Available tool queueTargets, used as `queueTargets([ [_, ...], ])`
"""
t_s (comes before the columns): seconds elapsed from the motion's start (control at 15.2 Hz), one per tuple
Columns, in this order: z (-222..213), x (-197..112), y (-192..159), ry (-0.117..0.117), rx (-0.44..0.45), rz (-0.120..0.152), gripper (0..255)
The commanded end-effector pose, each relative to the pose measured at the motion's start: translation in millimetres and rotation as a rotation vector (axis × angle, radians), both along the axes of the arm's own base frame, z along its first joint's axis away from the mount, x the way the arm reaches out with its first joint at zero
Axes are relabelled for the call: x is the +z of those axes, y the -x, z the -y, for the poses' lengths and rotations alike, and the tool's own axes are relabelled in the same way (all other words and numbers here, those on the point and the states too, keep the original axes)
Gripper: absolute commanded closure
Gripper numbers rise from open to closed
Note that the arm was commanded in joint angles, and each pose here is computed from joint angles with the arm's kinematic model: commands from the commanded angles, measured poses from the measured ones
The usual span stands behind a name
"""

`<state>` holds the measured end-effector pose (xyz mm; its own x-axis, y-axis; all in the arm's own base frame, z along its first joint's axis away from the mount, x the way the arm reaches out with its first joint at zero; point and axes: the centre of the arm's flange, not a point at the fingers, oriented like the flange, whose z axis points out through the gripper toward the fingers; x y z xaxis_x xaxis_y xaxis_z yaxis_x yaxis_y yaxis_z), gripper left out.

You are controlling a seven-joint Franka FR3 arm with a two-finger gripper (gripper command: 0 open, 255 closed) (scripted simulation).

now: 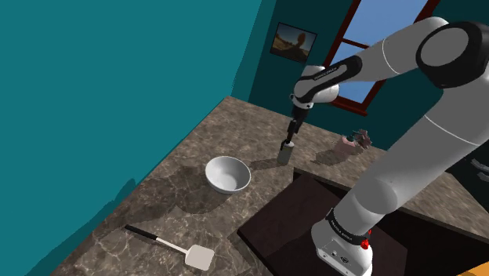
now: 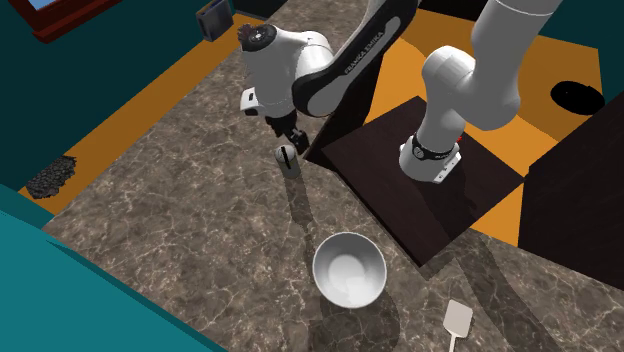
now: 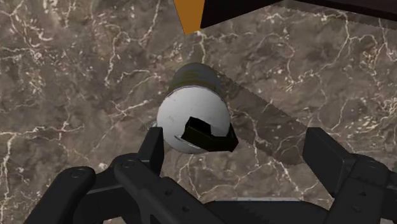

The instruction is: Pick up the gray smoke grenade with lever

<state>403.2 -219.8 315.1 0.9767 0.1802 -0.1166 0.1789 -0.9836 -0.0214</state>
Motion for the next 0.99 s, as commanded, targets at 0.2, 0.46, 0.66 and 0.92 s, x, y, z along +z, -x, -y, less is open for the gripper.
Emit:
queueTargets([
  [0.2,21.2,-35.7,-7.1,0.014,0.011,-0.011,0],
  [0.46,21.2,-56.8,-7.1,0.014,0.011,-0.011,0],
  [0.66,21.2,-65.1,-7.0,0.014,0.011,-0.011,0],
  [0.92,20.8,-65.1,-7.3,0.014,0.011,-0.011,255],
])
